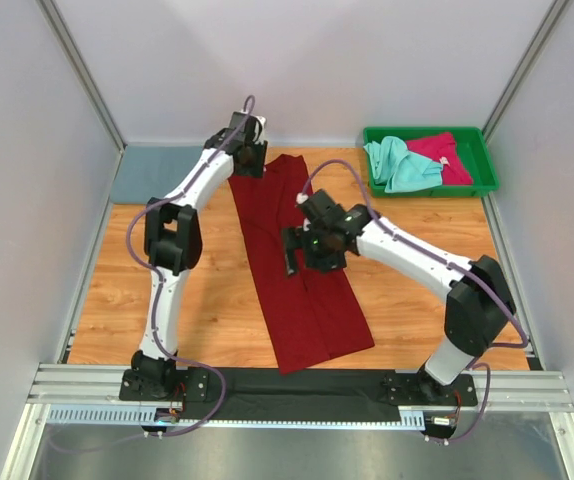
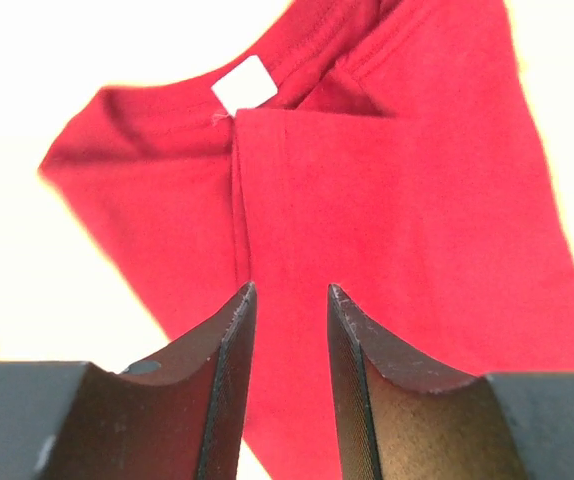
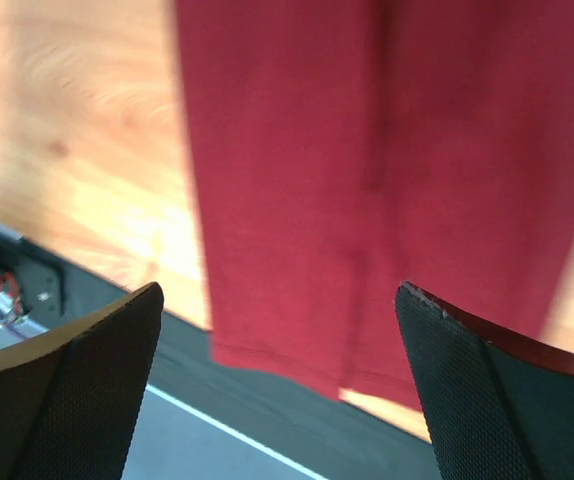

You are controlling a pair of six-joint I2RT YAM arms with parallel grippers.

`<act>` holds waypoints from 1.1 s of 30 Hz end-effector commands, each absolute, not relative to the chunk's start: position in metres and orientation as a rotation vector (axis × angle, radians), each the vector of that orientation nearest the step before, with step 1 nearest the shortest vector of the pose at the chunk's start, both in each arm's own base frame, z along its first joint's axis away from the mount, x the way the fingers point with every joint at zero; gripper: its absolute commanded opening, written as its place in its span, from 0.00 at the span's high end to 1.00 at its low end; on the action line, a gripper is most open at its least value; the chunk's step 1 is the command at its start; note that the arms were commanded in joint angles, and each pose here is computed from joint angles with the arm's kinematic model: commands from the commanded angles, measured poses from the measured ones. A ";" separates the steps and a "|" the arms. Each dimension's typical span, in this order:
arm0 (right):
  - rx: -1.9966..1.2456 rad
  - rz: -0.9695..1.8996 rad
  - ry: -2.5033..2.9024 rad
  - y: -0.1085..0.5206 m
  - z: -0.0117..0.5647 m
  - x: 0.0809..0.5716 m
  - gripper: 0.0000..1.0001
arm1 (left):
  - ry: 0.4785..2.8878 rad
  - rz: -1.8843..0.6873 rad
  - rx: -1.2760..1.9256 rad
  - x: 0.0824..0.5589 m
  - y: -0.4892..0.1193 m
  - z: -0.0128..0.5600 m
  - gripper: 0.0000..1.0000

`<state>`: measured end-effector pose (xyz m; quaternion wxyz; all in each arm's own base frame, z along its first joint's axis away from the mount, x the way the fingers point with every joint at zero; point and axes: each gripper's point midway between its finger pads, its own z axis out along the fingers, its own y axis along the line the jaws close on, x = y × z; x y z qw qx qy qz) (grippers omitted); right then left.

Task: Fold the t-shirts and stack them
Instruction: Fold the tshirt

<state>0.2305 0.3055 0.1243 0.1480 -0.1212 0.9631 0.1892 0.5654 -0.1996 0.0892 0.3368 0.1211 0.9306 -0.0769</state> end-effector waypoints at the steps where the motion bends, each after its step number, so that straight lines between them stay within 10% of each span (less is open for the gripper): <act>1: -0.414 0.518 2.901 0.251 0.108 0.227 0.00 | 2.346 -0.299 -0.041 0.546 -0.197 0.167 0.58; 9: -0.528 0.590 2.815 0.239 0.113 0.215 0.03 | 2.441 -0.293 -0.291 0.497 -0.235 0.113 0.62; 16: -0.442 0.703 2.885 0.247 0.087 0.198 0.39 | 2.634 -0.224 -0.415 0.496 -0.243 0.023 0.65; 33: -0.317 0.831 2.981 0.274 0.065 0.194 0.28 | 2.460 -0.519 -0.167 0.577 -0.260 0.068 0.64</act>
